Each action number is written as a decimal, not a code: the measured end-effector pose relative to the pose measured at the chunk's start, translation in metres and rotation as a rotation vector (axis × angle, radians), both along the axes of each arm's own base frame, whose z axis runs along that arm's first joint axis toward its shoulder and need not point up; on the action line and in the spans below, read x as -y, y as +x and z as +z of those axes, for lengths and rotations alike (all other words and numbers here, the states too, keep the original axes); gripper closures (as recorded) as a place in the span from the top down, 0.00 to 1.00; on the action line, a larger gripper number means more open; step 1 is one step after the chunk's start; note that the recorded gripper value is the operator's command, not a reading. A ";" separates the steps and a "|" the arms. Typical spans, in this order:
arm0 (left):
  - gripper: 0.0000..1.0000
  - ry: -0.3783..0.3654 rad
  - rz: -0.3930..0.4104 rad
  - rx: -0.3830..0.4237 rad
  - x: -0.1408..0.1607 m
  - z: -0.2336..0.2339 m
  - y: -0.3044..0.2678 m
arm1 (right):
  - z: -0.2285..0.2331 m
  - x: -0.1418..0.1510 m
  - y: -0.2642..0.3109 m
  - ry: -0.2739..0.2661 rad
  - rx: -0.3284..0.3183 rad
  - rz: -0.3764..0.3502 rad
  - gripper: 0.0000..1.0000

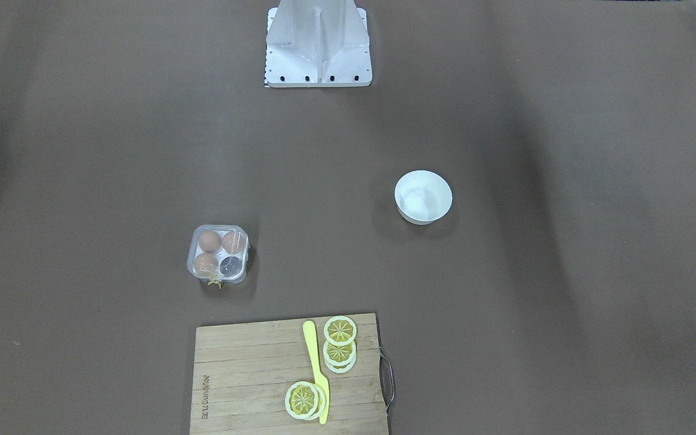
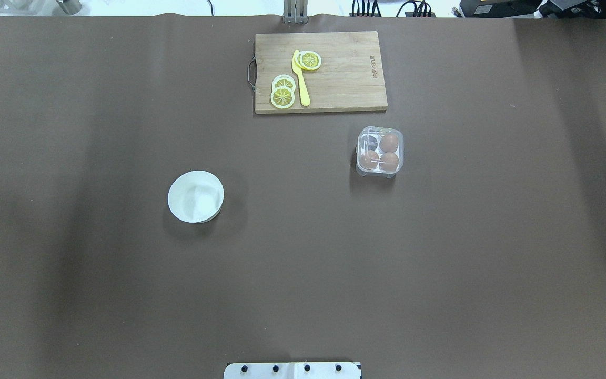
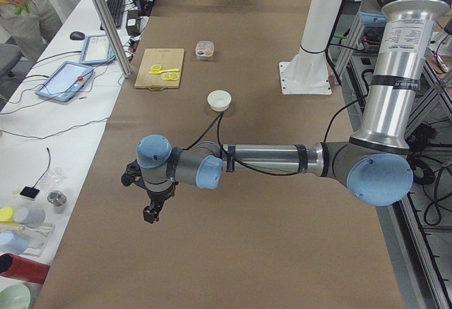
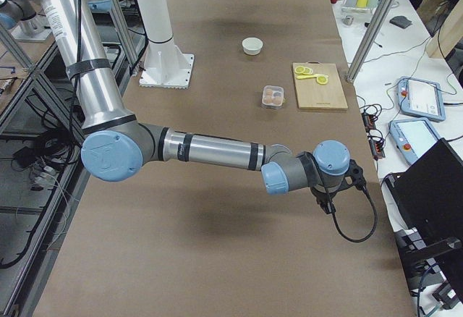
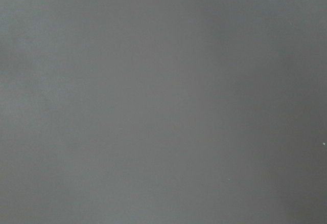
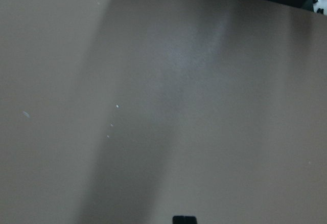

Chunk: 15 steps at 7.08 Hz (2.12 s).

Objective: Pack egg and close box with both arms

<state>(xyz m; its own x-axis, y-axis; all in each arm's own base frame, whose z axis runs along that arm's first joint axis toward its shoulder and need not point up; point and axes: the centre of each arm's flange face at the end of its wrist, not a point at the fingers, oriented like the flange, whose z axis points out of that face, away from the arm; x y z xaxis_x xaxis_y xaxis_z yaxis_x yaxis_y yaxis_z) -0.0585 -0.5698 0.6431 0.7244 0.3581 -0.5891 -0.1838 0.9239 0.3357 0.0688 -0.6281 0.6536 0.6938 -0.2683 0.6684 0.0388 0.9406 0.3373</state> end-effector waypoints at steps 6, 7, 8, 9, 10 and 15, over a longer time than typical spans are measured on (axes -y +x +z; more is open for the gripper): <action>0.97 -0.007 -0.004 -0.032 -0.002 -0.001 -0.002 | 0.066 -0.116 0.017 -0.089 -0.078 0.048 0.99; 0.98 -0.012 -0.008 -0.032 -0.004 0.001 -0.004 | 0.070 -0.130 0.019 -0.100 -0.078 0.054 0.99; 0.98 -0.019 -0.012 -0.032 -0.008 0.004 -0.006 | 0.073 -0.140 0.021 -0.110 -0.074 0.060 0.99; 0.98 -0.026 -0.019 -0.032 -0.010 0.006 -0.009 | 0.070 -0.144 0.025 -0.130 -0.069 0.068 0.99; 0.98 -0.036 -0.027 -0.033 -0.013 0.006 -0.014 | 0.055 -0.145 0.026 -0.160 -0.066 0.072 0.99; 0.98 -0.105 -0.080 -0.074 -0.030 -0.025 -0.025 | -0.026 -0.137 0.026 -0.240 -0.053 0.068 0.99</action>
<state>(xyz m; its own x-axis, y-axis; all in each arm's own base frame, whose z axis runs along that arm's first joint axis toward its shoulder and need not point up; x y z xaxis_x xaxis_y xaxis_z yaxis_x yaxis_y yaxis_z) -0.0832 -0.5401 0.6181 0.7017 0.2344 -0.6728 -0.0865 0.9654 0.2460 0.0948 -0.4915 0.6271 0.7405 -0.0582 0.6695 -0.0151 0.9945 0.1032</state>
